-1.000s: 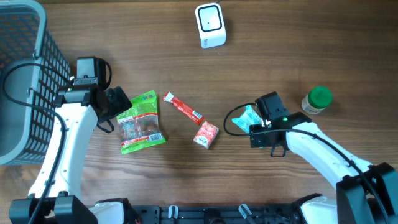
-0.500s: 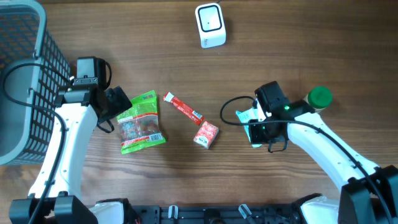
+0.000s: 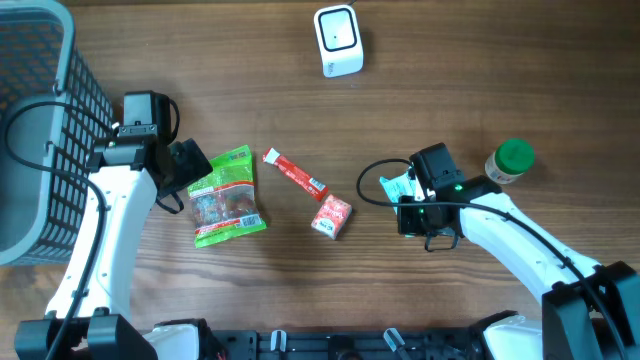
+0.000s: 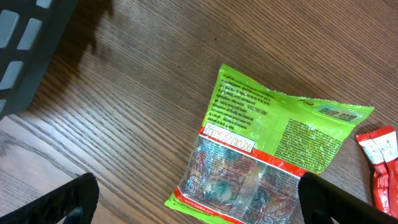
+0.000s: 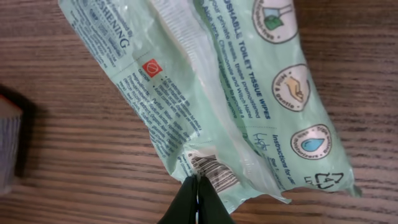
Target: Scan the item barcode
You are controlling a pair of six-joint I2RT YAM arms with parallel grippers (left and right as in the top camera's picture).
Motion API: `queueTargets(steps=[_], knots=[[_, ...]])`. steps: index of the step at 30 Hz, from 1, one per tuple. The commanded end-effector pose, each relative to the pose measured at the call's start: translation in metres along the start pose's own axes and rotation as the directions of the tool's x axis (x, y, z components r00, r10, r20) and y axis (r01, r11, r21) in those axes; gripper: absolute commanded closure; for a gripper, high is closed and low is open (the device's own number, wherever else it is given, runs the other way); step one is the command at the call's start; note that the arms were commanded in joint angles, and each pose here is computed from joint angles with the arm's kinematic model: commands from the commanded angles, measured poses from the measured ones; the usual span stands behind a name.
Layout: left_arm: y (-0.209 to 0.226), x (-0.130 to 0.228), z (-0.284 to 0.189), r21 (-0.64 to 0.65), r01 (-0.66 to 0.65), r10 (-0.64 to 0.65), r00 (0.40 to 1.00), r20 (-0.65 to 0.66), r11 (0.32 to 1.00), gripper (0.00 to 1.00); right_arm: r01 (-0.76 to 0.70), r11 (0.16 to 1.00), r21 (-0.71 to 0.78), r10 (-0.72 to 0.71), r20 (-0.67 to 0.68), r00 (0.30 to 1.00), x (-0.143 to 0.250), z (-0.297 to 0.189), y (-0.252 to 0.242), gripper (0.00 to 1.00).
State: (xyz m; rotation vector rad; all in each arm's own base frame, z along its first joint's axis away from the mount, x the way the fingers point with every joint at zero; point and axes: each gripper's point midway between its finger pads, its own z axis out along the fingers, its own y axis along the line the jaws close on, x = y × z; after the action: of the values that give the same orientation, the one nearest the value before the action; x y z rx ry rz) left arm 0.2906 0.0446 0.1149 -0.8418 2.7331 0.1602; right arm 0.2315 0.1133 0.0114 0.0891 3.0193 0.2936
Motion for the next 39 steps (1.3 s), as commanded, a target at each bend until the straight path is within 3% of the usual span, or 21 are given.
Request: queueTargets(steps=[1,5,9,12,13,14,17,24,28,29,39], knots=[[-0.001,-0.005,-0.004,0.009,-0.001,0.001,1.000,0.014,1.000,0.00,-0.041,0.999,0.030,0.042,-0.031,0.999,0.007,0.009,-0.006,0.96],[-0.001,-0.005,-0.004,0.009,-0.001,0.001,1.000,0.014,1.000,0.00,-0.081,0.995,0.052,0.086,-0.097,0.992,0.019,0.025,-0.011,0.96],[-0.001,-0.005,-0.004,0.009,-0.001,0.001,1.000,0.014,1.000,0.00,-0.077,0.996,-0.050,0.067,-0.181,0.981,0.033,0.039,0.004,0.94],[-0.001,-0.005,-0.004,0.009,-0.001,0.001,1.000,0.014,1.000,0.00,-0.021,0.983,-0.180,-0.019,-0.215,0.976,0.036,0.033,0.026,0.80],[-0.001,-0.005,-0.004,0.009,-0.001,0.001,1.000,0.014,1.000,0.00,-0.001,0.968,-0.251,-0.054,-0.214,0.975,0.031,0.026,0.040,0.66],[-0.001,-0.005,-0.004,0.009,-0.001,0.001,1.000,0.014,1.000,0.00,0.010,0.957,-0.291,-0.072,-0.203,0.977,0.025,0.019,0.050,0.61],[-0.001,-0.005,-0.004,0.009,-0.001,0.001,1.000,0.014,1.000,0.00,0.034,0.952,-0.304,-0.087,-0.162,0.983,0.005,-0.003,0.062,0.55],[-0.001,-0.005,-0.004,0.009,-0.001,0.001,1.000,0.014,1.000,0.00,0.126,0.984,-0.122,-0.129,-0.017,0.991,-0.039,-0.050,0.050,0.57],[-0.001,-0.005,-0.004,0.009,-0.001,0.001,1.000,0.014,1.000,0.00,0.116,0.993,0.021,-0.115,-0.050,0.992,-0.030,-0.043,0.021,0.90],[-0.001,-0.005,-0.004,0.009,-0.001,0.001,1.000,0.014,1.000,0.00,0.113,0.992,0.048,-0.110,-0.051,0.993,-0.028,-0.041,0.015,0.93],[-0.001,-0.005,-0.004,0.009,-0.001,0.001,1.000,0.014,1.000,0.00,0.089,0.986,0.142,-0.084,-0.039,0.996,-0.008,-0.001,-0.018,0.89]])
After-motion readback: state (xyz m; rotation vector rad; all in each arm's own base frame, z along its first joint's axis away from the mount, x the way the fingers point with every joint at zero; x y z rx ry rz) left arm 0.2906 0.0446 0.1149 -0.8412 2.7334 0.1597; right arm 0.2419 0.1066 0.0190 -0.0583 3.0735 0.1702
